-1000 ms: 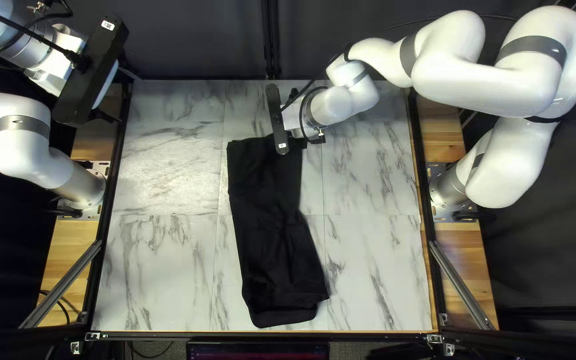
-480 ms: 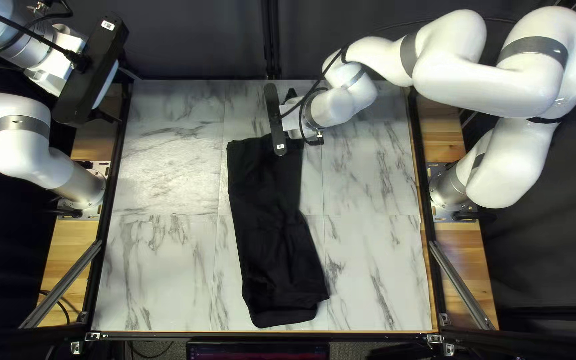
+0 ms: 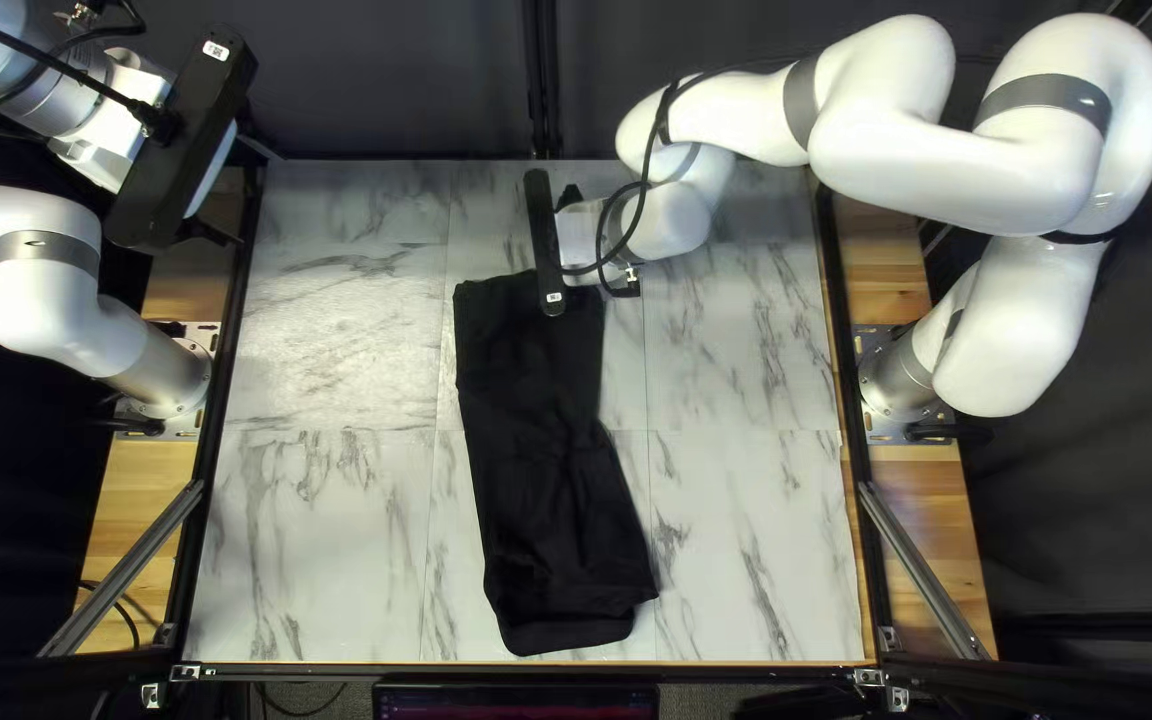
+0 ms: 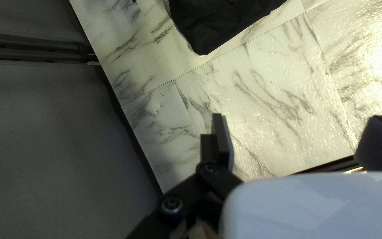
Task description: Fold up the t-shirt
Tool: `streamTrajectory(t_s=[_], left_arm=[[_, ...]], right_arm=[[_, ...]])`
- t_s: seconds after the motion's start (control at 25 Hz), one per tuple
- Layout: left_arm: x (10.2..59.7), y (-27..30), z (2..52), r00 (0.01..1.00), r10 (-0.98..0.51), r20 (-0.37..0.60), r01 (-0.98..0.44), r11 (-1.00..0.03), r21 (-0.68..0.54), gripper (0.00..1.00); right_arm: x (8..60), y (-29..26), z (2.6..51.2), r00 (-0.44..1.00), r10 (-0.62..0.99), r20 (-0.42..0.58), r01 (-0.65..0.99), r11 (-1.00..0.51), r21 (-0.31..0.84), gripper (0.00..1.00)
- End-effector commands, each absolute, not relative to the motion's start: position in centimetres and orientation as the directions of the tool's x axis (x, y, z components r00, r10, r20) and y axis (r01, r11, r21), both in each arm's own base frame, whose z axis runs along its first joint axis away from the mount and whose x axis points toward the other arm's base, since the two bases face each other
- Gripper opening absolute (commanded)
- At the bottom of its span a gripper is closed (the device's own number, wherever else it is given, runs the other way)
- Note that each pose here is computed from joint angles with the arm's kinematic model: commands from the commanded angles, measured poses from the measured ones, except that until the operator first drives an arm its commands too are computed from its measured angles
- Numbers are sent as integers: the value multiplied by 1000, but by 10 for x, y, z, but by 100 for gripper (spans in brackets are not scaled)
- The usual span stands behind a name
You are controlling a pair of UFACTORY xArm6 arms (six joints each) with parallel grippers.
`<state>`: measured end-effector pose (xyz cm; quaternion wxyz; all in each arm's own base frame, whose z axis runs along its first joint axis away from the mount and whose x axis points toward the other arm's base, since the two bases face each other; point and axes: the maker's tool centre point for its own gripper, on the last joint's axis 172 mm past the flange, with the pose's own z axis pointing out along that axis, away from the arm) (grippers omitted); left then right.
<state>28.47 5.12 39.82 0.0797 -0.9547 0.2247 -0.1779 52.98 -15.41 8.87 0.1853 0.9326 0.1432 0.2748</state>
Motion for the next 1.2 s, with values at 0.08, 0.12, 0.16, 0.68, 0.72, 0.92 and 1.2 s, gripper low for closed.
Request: streamTrajectory(t_s=[0.08,0.12,0.16,0.68,0.72,0.92,1.2], left_arm=[[285,51,398,836,-457,304,-401,-886,-232,100],[285,51,398,836,-457,304,-401,-886,-232,100],[285,51,398,836,-457,304,-401,-886,-232,100],[285,51,398,836,-457,304,-401,-886,-232,100],[285,51,398,836,-457,304,-401,-886,-232,100],[285,51,398,836,-457,304,-401,-886,-232,100],[285,51,398,836,-457,304,-401,-886,-232,100]], right_arm=[[529,-144,113,790,389,474,161,-878,451,100],[529,-143,115,787,391,477,160,-876,454,100],[529,-140,117,782,396,481,160,-873,460,100],[502,-153,69,805,396,441,174,-869,463,100],[502,-153,69,806,396,440,175,-869,463,100],[516,-161,63,799,408,442,184,-865,466,100],[539,-162,69,768,446,461,200,-849,488,100]])
